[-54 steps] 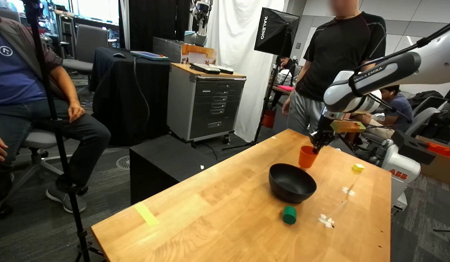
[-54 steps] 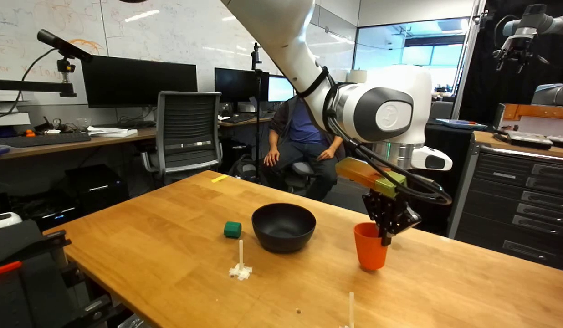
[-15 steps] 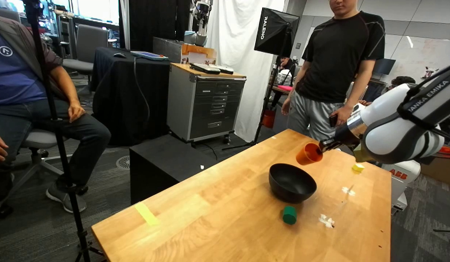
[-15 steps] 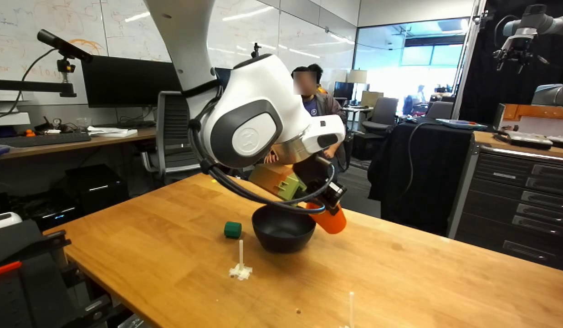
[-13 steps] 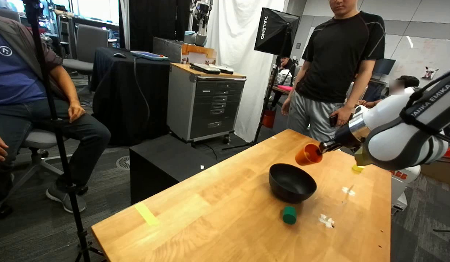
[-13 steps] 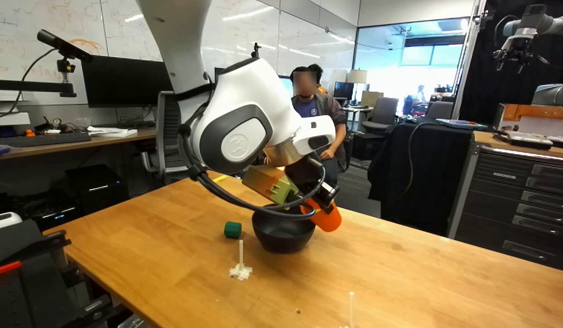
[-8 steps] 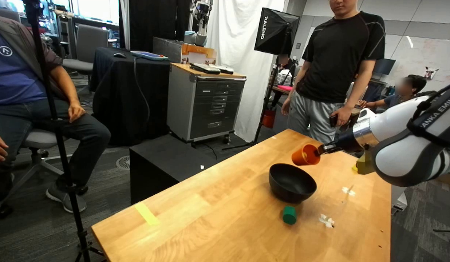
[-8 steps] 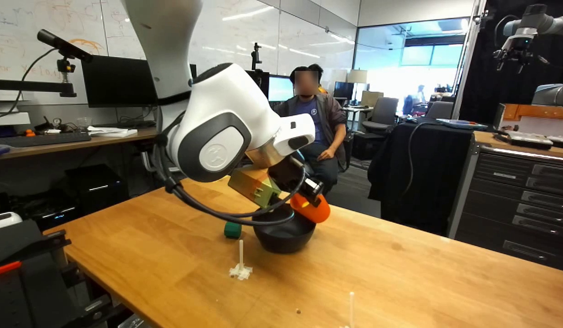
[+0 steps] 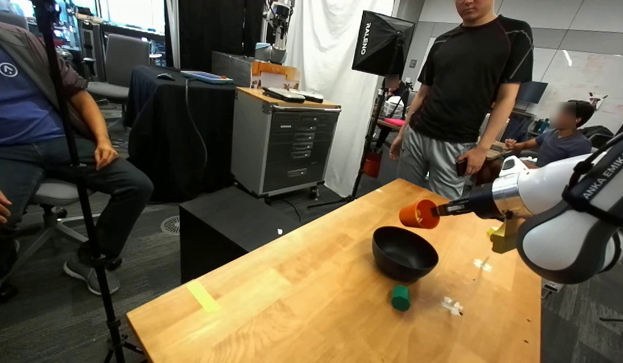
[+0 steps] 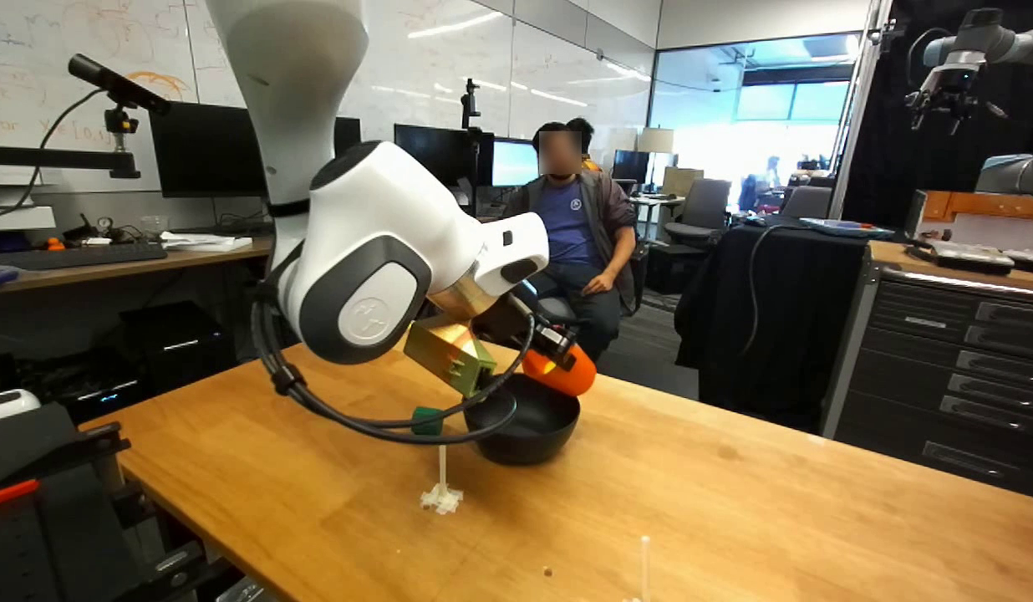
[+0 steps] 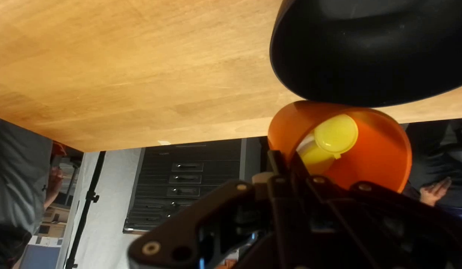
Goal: Pour the contents of the orange cup into the black bowl
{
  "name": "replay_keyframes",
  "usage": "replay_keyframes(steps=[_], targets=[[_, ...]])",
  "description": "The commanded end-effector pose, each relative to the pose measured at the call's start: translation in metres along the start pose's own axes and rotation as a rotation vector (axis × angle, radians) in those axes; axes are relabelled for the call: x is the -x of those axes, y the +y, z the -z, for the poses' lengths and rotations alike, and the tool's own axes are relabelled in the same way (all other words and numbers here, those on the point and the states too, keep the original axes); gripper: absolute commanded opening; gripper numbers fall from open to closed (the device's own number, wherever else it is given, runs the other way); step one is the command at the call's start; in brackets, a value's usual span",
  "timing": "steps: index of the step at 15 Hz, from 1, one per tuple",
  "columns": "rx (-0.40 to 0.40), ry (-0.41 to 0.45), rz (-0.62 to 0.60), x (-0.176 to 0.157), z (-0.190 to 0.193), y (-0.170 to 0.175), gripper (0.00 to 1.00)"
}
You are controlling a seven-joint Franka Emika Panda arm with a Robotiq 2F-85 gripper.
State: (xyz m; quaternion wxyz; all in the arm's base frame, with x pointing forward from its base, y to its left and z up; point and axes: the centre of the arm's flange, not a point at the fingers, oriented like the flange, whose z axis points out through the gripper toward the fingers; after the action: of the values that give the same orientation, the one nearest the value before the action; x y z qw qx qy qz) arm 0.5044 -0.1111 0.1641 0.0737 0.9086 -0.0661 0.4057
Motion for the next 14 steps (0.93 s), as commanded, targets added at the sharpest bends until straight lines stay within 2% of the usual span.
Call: replay_keyframes(steps=[1,7,14], targets=[[-0.020,0.089,0.021,0.007,-0.009,0.001,0.04],[-0.058,0.176,0.069,0.026,-0.022,-0.003,0.05],[-0.097,0.276,0.081,0.029,-0.031,-0.004,0.05]])
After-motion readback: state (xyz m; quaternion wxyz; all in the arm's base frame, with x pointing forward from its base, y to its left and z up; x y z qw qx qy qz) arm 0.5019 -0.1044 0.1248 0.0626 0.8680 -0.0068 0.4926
